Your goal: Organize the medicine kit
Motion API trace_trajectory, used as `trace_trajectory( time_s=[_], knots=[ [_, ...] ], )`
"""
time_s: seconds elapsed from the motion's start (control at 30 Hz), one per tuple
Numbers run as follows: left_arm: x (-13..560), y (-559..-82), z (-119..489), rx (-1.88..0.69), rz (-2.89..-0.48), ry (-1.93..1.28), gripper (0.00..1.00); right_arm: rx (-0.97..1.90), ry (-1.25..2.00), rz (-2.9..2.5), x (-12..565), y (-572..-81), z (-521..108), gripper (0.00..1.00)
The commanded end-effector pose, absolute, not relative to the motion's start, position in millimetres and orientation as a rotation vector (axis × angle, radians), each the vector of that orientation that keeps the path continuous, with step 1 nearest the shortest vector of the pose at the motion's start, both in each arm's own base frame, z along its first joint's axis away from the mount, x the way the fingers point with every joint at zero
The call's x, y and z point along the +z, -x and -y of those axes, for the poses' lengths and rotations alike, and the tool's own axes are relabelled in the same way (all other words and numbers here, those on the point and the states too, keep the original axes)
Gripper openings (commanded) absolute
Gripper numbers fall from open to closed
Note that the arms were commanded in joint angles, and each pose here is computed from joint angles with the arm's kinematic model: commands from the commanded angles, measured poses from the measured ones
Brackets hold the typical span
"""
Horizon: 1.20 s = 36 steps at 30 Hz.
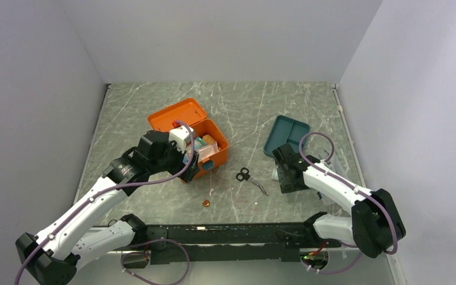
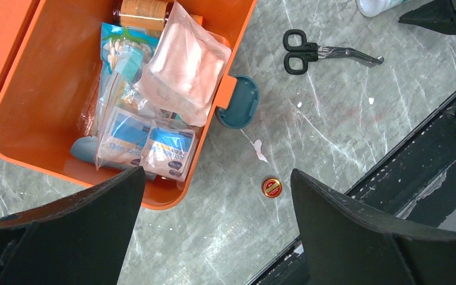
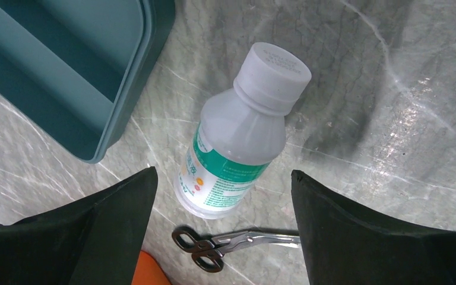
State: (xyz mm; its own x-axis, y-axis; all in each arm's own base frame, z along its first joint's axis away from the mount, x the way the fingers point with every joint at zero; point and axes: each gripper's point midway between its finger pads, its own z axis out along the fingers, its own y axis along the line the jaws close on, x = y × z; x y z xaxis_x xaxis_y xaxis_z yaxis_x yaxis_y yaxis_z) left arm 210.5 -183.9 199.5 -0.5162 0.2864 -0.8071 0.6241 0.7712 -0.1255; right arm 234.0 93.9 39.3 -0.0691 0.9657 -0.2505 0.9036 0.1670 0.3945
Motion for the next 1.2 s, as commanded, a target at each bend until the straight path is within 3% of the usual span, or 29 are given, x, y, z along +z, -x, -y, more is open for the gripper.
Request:
trace_trajectory(
  time_s=[0.0, 0.53, 0.9, 1.17],
  knots=[
    [209, -210, 192, -0.570, -2.090, -0.670, 0.99, 0.193, -1.806, -1.946, 39, -241, -90, 0.83],
    [203, -213, 190, -0.542, -2.111, -0.666, 0.99, 0.167, -1.824, -1.987, 17, -231, -86, 0.53],
    [201, -215, 188, -0.522, -2.122, -0.662, 0.99, 0.189, -1.749, -2.077, 18, -224, -91, 0.00],
    [201, -217, 186, -0.504, -2.125, -0.654, 0.99, 0.285, -1.424, -2.380, 19, -219, -121, 0.00]
  ],
)
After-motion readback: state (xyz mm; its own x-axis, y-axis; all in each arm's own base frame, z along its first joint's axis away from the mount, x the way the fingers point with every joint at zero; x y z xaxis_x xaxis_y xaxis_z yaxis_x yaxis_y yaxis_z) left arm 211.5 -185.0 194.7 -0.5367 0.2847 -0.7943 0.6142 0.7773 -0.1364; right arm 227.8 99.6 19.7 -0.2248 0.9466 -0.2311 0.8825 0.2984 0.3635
